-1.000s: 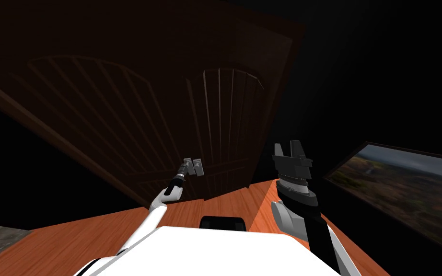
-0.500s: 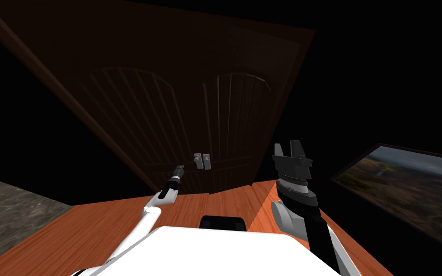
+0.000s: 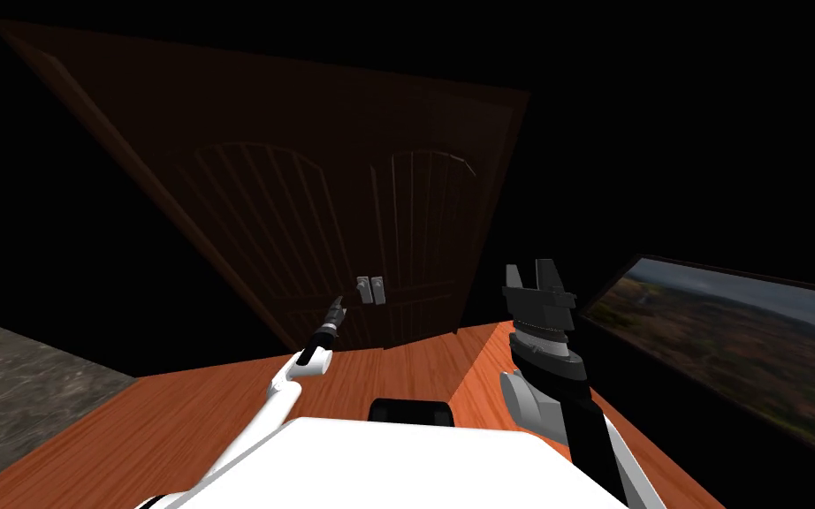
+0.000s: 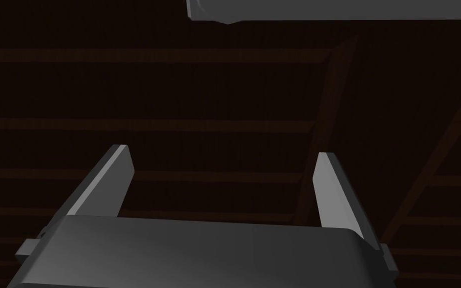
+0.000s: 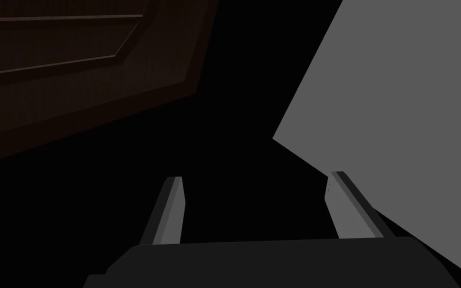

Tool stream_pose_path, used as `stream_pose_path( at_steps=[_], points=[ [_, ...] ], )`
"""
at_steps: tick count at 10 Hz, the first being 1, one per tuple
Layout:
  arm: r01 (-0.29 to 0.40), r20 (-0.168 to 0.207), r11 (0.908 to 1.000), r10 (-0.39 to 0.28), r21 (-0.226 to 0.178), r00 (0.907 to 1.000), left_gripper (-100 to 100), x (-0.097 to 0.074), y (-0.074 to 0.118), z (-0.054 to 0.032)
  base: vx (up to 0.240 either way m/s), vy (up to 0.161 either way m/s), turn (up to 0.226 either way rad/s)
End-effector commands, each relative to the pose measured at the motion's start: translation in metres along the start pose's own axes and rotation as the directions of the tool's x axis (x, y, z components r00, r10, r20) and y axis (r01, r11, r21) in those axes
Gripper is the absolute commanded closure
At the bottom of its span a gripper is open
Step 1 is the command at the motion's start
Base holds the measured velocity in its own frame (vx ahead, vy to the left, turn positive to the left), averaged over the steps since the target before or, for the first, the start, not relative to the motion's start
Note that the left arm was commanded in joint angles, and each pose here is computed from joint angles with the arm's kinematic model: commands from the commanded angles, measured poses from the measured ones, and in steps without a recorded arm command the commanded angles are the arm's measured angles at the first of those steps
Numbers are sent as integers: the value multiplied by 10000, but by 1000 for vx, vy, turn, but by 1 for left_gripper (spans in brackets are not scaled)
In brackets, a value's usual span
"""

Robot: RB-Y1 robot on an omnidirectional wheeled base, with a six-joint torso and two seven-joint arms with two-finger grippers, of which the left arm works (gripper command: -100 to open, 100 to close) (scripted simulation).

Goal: Pull the door open

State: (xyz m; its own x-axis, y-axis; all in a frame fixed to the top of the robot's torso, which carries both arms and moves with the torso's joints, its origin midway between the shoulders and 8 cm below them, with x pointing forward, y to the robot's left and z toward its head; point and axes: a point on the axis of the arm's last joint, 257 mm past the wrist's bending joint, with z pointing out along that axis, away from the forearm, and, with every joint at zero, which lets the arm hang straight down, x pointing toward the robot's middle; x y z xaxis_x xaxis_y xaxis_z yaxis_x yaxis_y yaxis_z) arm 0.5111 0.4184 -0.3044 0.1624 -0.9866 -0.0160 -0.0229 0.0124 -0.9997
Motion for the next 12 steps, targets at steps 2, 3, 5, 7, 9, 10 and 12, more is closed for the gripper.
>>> stream_pose_path(
  at_steps=[2, 3, 5, 7, 9, 10, 12],
  points=[
    [-156, 373, 9998, 161, -155, 9992, -100, -264, 44, -52, -42, -5, 86],
    [-239, 569, 9994, 252, -235, 9981, -100, -399, 62, -79, -3, 76, 206],
    [-399, 984, 9985, 435, -384, 9942, -100, -676, 81, -127, 89, 105, 108],
    [-389, 1001, 9986, 423, -359, 9941, -100, -669, 65, -105, 169, 17, -6],
    [-296, 820, 9993, 315, -242, 9961, -100, -521, 28, -43, 188, -49, -90],
    [-235, 692, 9996, 246, -169, 9973, -100, -422, 5, -8, 175, -91, -123],
    [-65, 328, 10000, 64, 27, 9994, -100, -147, -59, 77, 179, -122, -176]
  ],
)
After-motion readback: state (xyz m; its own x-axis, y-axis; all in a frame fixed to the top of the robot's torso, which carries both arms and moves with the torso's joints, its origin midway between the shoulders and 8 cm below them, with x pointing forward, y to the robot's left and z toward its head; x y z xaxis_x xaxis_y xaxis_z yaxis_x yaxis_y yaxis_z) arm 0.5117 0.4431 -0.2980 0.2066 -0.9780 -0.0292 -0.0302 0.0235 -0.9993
